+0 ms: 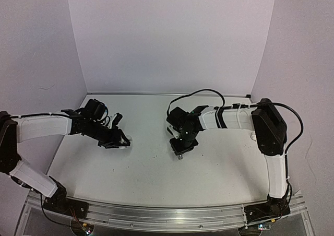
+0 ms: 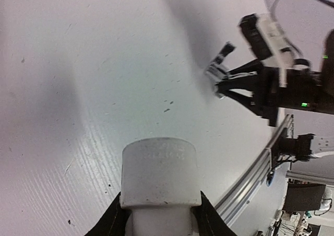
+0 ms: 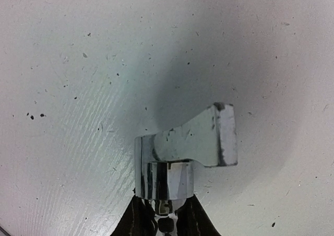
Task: Install the water faucets
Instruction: Pick up the water faucet from the center of the board, then place the adaptor at the center of the board.
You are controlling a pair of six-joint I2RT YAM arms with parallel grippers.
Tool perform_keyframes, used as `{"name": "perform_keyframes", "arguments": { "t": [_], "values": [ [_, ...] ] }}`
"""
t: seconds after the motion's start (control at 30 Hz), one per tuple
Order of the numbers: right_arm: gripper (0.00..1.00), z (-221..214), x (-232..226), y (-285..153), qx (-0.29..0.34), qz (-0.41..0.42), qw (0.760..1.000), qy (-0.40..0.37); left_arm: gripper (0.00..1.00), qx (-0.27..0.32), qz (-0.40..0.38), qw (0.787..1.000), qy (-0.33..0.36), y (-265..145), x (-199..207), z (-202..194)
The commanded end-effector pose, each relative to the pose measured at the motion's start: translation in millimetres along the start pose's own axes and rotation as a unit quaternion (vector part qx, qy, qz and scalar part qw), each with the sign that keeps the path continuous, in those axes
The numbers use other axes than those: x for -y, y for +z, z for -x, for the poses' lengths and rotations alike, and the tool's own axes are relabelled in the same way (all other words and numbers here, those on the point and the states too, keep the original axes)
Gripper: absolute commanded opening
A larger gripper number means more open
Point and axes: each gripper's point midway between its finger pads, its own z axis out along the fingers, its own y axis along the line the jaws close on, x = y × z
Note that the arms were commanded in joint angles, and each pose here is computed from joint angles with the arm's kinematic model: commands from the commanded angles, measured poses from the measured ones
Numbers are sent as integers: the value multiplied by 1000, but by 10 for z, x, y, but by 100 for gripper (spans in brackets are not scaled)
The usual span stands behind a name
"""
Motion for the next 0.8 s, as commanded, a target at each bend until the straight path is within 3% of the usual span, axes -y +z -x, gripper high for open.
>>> {"name": "perform_keyframes", "arguments": {
  "t": [0.0,0.13,0.27,0.53,0.77],
  "values": [
    [0,26,-153,-307,-18,29,999,-20,0,-42,93,995,2,165,-156,-112],
    [0,-324,-3,-433,-72,0,997,-25,0,-47,102,994,16,245,-113,-115],
    [0,-492,98,-557,-77,-14,997,-22,0,-58,120,991,26,341,-192,-131],
    [1,-158,0,-799,14,12,1000,3,0,-121,222,967,28,544,-547,-310],
    [0,-110,-59,-783,20,26,999,1,3,-193,292,936,44,467,-653,-462]
  ]
}}
